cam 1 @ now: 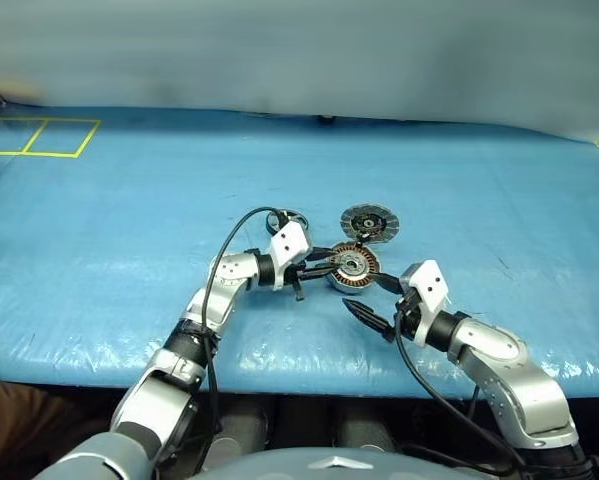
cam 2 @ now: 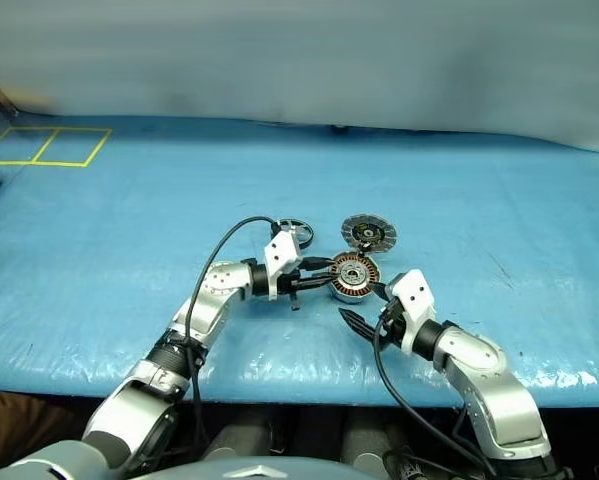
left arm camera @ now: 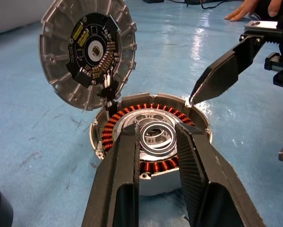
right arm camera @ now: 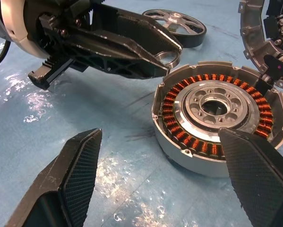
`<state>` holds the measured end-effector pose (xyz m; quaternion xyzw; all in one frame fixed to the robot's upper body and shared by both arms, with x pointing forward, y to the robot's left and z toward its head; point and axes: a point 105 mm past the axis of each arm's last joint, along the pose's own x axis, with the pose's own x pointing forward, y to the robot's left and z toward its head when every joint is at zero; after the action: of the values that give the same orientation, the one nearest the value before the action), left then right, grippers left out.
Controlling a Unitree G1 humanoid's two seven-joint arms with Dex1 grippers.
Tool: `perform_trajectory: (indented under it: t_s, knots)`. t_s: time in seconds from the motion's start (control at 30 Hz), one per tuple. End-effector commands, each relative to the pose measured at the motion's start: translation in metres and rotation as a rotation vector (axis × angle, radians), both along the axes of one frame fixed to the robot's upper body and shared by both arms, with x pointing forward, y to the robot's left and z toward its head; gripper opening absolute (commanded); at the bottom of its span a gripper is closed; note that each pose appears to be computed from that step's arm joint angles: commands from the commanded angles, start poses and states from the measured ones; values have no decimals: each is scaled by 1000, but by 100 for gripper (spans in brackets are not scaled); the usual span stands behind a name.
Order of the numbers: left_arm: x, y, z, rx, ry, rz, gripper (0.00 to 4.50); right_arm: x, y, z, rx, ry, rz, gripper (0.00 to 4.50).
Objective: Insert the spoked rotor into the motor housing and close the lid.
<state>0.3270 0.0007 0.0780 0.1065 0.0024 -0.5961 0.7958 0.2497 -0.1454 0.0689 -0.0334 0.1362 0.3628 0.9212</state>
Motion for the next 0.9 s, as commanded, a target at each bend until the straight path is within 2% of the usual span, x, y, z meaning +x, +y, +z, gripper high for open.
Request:
perform_trajectory:
  t_s: [0.03, 0.37, 0.9]
  knots:
    - [5, -8, 12, -3, -55, -28, 107, 0, -2, 7, -19, -50, -15, 411]
    - [8, -27, 8, 21, -24, -108, 107, -4, -5, 1, -40, -48, -47, 411]
    - [15, -35, -8, 82, -1, -100, 107, -10, -7, -3, -43, -53, -88, 411]
